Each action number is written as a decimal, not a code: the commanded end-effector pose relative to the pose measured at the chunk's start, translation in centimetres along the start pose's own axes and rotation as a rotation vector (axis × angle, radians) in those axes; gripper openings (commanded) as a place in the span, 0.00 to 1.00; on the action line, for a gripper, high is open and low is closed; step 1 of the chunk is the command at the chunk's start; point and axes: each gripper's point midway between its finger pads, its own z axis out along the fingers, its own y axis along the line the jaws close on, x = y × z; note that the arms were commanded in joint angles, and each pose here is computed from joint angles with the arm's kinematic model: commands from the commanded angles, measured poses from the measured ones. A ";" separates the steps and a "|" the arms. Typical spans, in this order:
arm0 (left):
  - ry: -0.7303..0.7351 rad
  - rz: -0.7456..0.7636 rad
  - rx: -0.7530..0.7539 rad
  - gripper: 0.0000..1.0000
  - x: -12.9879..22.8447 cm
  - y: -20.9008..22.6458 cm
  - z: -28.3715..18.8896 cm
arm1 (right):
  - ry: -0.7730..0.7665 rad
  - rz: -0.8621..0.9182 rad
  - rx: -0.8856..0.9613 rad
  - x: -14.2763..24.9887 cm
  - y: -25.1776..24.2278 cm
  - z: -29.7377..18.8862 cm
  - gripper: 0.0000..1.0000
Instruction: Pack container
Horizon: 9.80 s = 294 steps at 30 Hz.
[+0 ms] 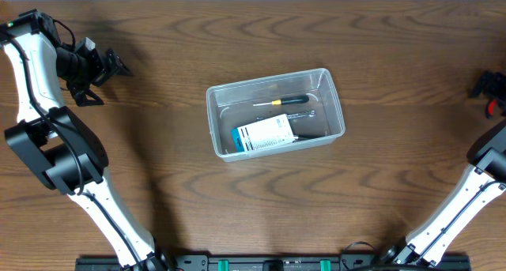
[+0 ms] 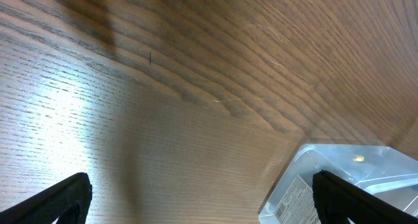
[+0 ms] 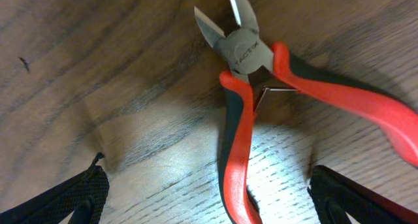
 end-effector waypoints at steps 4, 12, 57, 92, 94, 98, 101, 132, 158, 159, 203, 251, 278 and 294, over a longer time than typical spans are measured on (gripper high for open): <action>-0.042 0.016 -0.003 0.98 -0.3 -0.4 -1.5 | 0.036 0.005 0.001 0.9 0.0 1.5 0.99; -0.042 0.016 -0.003 0.98 -0.3 -0.4 -1.5 | 0.030 0.000 0.006 0.8 -0.1 1.9 0.99; -0.042 0.016 -0.003 0.98 -0.3 -0.4 -1.5 | -0.030 0.016 0.005 -0.4 1.0 -0.8 0.01; -0.042 0.016 -0.003 0.98 -0.3 -0.4 -1.5 | -0.215 -1.751 -0.422 30.0 39.6 -29.2 0.07; -0.042 0.016 -0.003 0.98 -0.3 -0.4 -1.5 | -0.197 -1.801 -0.434 32.0 40.5 -29.1 0.06; -0.041 0.016 -0.002 0.98 -0.3 -0.4 -1.5 | -0.142 -1.871 -0.448 35.0 41.3 -28.3 0.06; -0.042 0.016 -0.003 0.98 -0.3 -0.4 -1.5 | -0.088 -1.920 -0.450 36.6 41.5 -26.9 0.06; -0.042 0.016 -0.003 0.98 -0.3 -0.4 -1.5 | 0.194 -1.731 -0.412 35.5 36.6 -11.4 0.03; -0.042 0.016 -0.003 0.98 -0.3 -0.4 -1.5 | 0.171 -1.551 -0.509 34.8 38.1 -10.4 0.83; -0.042 0.016 -0.003 0.98 -0.3 -0.4 -1.5 | 0.168 -1.527 -0.531 34.8 38.5 -10.8 0.98; -0.042 0.016 -0.003 0.98 -0.3 -0.4 -1.5 | -0.135 -0.744 0.008 21.1 33.3 -21.4 0.99; -0.042 0.016 -0.003 0.98 -0.3 -0.4 -1.5 | -0.694 -0.158 -0.195 30.7 14.1 -38.3 0.99; -0.042 0.016 -0.003 0.98 -0.3 -0.4 -1.5 | -0.899 -0.194 -0.226 29.8 13.1 -42.3 0.99; -0.042 0.016 -0.003 0.98 -0.3 -0.4 -1.5 | -1.219 -0.438 -0.308 29.5 14.1 -44.4 0.99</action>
